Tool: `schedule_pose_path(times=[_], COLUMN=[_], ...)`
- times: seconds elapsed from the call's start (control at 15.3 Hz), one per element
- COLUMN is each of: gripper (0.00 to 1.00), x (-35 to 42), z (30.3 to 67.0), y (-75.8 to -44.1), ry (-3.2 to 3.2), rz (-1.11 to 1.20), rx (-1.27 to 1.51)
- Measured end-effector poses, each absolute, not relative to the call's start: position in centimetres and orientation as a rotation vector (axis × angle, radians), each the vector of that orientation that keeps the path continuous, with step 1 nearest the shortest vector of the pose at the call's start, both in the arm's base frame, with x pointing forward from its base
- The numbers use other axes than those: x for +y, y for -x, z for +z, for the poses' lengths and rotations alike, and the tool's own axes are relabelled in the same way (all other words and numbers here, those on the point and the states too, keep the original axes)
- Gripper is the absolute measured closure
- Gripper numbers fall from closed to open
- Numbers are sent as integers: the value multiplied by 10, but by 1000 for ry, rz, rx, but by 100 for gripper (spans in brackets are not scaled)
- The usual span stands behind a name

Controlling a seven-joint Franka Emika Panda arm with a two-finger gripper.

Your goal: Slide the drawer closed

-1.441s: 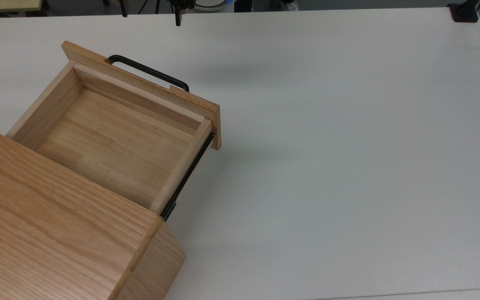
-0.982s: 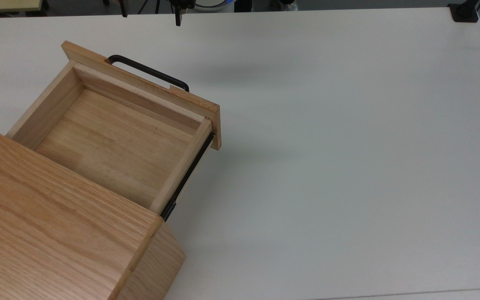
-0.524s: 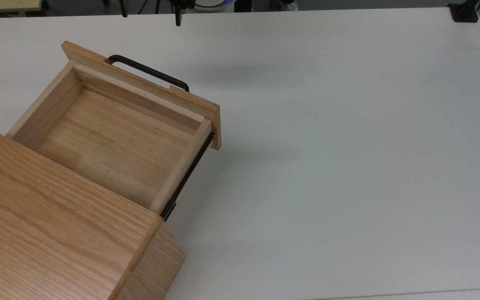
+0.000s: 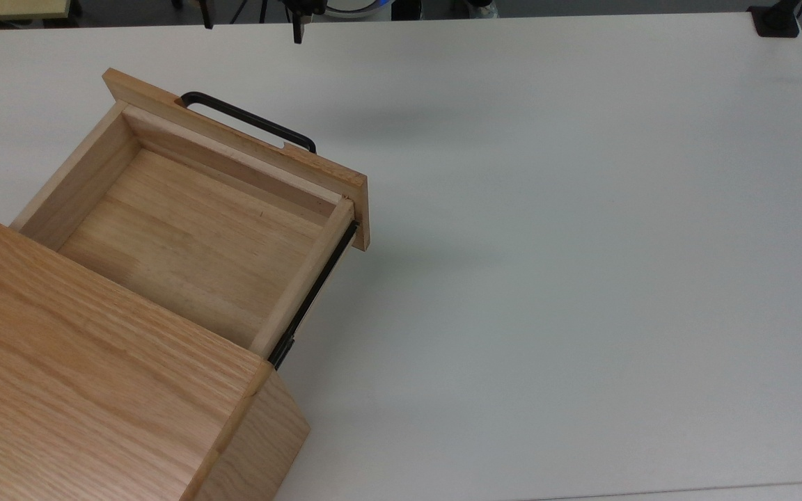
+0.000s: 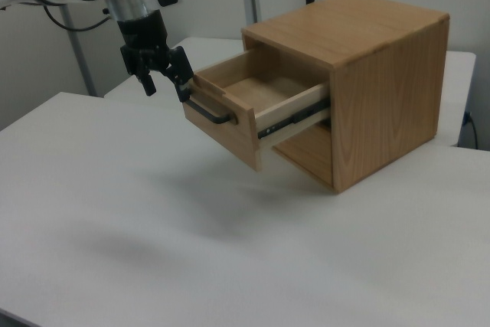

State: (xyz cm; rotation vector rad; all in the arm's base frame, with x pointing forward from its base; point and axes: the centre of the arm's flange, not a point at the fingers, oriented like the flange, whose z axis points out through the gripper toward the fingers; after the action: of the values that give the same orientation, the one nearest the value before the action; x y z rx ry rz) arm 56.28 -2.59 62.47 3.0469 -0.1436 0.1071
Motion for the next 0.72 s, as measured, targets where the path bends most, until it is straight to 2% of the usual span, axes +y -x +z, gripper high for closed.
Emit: schedule_pose_path(times=[0.39, 0.72], gripper=[0, 0], x=[-23, -19], z=[620, 602], y=[-563, -565], ry=[-3079, -3121], rz=[94, 39], rx=[-150, -156])
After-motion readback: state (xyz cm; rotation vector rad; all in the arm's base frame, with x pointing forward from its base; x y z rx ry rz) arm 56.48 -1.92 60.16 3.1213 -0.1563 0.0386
